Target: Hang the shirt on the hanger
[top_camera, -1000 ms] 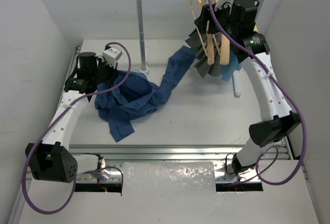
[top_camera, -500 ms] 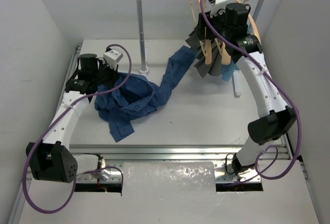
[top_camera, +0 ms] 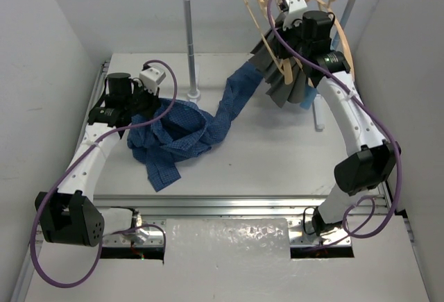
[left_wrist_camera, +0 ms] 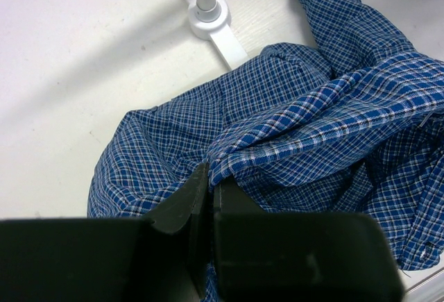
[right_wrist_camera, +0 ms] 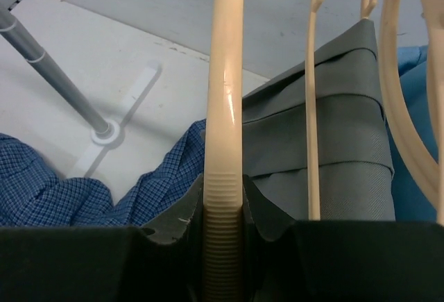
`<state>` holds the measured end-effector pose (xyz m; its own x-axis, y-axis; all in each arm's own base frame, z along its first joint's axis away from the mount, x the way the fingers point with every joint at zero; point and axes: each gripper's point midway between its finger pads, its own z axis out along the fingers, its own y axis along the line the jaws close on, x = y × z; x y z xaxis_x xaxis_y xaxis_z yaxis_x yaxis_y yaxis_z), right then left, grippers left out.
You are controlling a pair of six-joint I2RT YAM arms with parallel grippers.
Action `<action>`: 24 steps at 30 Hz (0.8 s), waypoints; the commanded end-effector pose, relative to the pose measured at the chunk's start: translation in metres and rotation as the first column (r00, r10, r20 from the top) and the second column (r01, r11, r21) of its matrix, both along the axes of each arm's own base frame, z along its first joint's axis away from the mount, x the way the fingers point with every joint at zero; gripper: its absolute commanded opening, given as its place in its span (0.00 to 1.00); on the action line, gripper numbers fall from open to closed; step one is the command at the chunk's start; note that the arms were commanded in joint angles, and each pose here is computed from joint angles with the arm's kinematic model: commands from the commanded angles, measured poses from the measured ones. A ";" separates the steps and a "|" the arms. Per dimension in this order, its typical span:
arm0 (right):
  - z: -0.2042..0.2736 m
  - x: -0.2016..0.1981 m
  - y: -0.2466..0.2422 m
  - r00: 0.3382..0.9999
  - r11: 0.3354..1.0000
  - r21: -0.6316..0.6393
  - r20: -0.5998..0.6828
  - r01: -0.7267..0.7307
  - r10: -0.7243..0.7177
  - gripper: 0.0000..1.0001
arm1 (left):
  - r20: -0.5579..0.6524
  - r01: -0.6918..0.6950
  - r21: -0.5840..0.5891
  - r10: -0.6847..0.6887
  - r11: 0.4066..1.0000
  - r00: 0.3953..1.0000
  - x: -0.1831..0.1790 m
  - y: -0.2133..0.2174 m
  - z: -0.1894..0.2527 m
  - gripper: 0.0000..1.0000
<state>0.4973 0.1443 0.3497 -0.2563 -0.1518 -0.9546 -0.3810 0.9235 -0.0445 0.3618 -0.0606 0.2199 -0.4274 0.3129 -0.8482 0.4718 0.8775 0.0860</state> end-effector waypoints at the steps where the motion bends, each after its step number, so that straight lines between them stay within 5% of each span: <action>1: 0.060 -0.017 -0.002 0.987 0.999 0.023 0.161 -0.023 0.019 0.01 | 0.086 0.012 -0.014 -0.011 1.000 0.996 0.003 -0.002 0.025 0.00; 11: 0.102 -0.031 -0.001 0.967 0.998 0.044 0.250 -0.050 0.038 0.00 | 0.084 0.013 -0.020 -0.011 1.000 0.996 0.001 -0.003 0.027 0.00; 24: 0.048 -0.108 0.038 0.920 0.929 0.086 0.194 -0.361 0.340 0.00 | 0.090 0.002 -0.036 0.001 0.999 0.996 0.010 -0.004 0.028 0.00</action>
